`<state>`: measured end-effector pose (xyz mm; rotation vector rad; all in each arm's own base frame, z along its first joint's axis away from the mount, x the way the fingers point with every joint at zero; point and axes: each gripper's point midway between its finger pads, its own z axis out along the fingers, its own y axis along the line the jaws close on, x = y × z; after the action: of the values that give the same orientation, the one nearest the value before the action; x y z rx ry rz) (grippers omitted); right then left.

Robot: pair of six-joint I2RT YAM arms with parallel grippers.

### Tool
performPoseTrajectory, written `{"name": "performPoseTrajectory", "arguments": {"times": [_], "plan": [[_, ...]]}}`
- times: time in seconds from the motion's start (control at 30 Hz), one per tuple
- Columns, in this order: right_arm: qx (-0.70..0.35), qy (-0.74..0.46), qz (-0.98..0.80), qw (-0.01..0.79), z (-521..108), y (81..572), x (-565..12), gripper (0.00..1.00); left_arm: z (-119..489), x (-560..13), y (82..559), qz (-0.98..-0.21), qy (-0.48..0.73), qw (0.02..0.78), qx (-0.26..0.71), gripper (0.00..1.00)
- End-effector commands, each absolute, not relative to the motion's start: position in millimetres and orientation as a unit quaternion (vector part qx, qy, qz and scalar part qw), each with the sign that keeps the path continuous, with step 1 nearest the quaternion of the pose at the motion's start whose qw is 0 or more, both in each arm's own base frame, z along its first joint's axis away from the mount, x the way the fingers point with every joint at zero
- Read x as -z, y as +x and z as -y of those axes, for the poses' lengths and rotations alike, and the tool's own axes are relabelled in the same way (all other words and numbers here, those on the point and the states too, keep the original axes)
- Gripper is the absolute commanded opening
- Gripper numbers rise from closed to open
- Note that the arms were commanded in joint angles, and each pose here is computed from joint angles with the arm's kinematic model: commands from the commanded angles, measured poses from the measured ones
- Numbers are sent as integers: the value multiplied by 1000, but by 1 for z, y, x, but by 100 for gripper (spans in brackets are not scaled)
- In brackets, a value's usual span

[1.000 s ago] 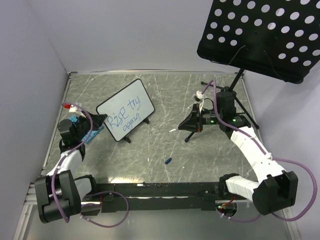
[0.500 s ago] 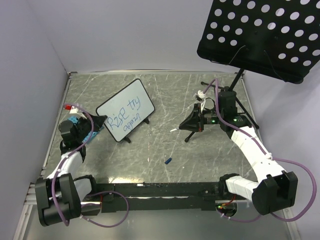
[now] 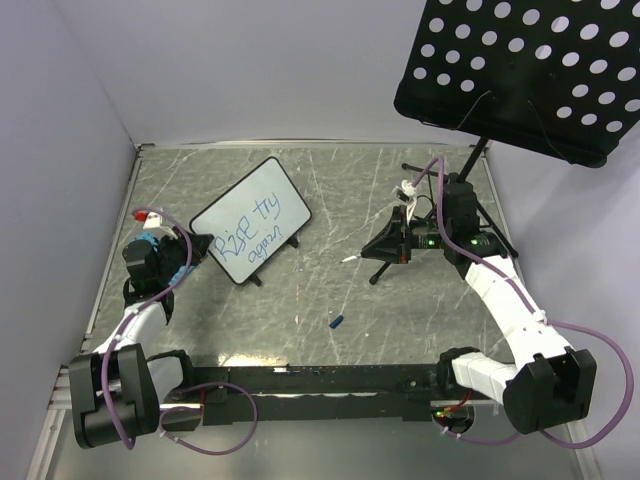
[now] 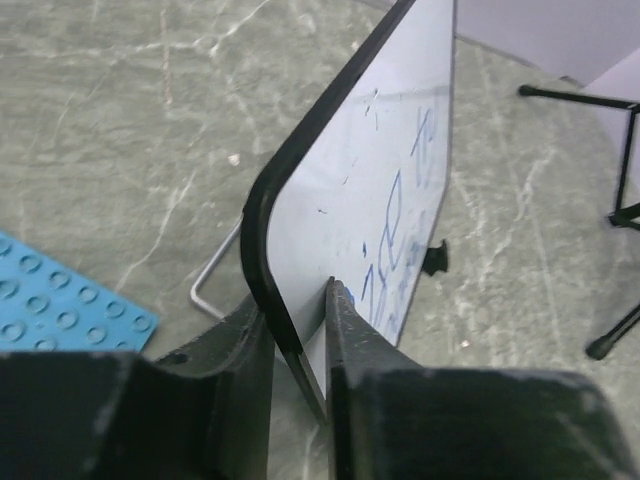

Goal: Write a sentence on the whiteboard
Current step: Put down the whiteboard on the whiteboard stand.

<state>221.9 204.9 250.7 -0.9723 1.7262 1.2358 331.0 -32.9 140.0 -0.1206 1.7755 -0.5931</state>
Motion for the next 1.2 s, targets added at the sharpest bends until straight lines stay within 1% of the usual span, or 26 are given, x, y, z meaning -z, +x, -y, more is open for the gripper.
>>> {"name": "performPoseTrajectory", "arguments": {"times": [0.0, 0.03, 0.2, 0.27, 0.33, 0.57, 0.83, 0.93, 0.97, 1.03, 1.1, 1.13, 1.17], "plan": [[-494, -399, -654, 411, -205, 218, -264, 0, -8, -85, 323, -825, -55, 549, 123, 27], [-494, -399, -655, 410, -205, 218, -264, 0, -8, -85, 323, -826, -55, 548, 123, 29], [-494, -398, -655, 411, -205, 219, -264, 0, -9, -83, 322, -829, -59, 543, 120, 31], [-494, -397, -656, 411, -204, 219, -264, 0, -10, -84, 321, -827, -61, 546, 118, 33], [-493, -397, -656, 412, -204, 219, -264, 0, -11, -87, 322, -825, -61, 550, 115, 41], [-493, -396, -656, 411, -205, 219, -264, 0, -11, -101, 323, -813, -53, 569, 109, 45], [-493, -395, -656, 412, -204, 219, -264, 0, -6, -118, 323, -795, -33, 594, 119, 56], [-493, -396, -656, 412, -204, 219, -264, 0, -3, -125, 322, -787, -25, 604, 124, 64], [-494, -397, -655, 412, -205, 218, -264, 0, -2, -128, 323, -784, -22, 607, 126, 75], [-494, -396, -656, 412, -204, 218, -264, 0, 0, -132, 323, -782, -18, 610, 126, 84], [-494, -396, -655, 412, -204, 218, -265, 0, -1, -133, 322, -785, -19, 607, 125, 87], [-494, -397, -654, 413, -204, 218, -265, 0, -4, -137, 323, -784, -22, 609, 120, 90], [-494, -397, -654, 413, -205, 218, -265, 0, -5, -135, 321, -788, -27, 604, 116, 99]]}}
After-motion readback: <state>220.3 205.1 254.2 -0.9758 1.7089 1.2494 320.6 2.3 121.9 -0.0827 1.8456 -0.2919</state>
